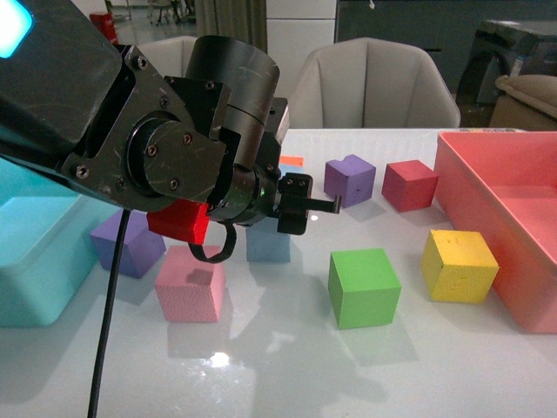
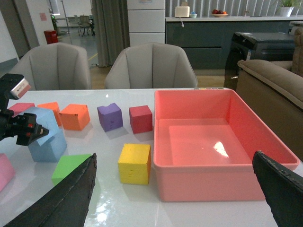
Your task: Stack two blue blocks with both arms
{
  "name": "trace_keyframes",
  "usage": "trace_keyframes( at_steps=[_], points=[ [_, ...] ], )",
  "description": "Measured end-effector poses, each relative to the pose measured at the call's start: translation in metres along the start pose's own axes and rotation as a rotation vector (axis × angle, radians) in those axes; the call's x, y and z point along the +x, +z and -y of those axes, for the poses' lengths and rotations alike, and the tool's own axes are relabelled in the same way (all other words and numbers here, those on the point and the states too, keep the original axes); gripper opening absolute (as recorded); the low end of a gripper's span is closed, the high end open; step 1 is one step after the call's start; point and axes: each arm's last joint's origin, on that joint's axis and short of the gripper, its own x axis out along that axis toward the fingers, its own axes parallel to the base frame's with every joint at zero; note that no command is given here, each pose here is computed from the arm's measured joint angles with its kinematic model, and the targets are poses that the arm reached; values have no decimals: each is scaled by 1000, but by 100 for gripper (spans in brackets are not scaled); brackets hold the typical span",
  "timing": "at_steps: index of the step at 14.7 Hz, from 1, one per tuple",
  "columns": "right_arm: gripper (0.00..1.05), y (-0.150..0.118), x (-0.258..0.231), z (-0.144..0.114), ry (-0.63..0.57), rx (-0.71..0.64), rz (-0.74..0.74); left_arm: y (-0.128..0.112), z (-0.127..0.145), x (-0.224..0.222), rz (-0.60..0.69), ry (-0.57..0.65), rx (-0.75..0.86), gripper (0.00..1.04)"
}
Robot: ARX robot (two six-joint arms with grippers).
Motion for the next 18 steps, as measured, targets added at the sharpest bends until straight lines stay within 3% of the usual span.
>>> trace_keyframes(
  at_steps=[13, 17, 18],
  points=[
    [98, 0, 0, 0, 0, 0, 0, 3, 1, 23, -9, 39, -69, 46],
    [98, 0, 0, 0, 0, 0, 0, 4, 2, 25, 19, 19, -77, 94],
    [98, 0, 0, 0, 0, 0, 0, 5, 2, 25, 34, 17, -79, 100]
  ],
)
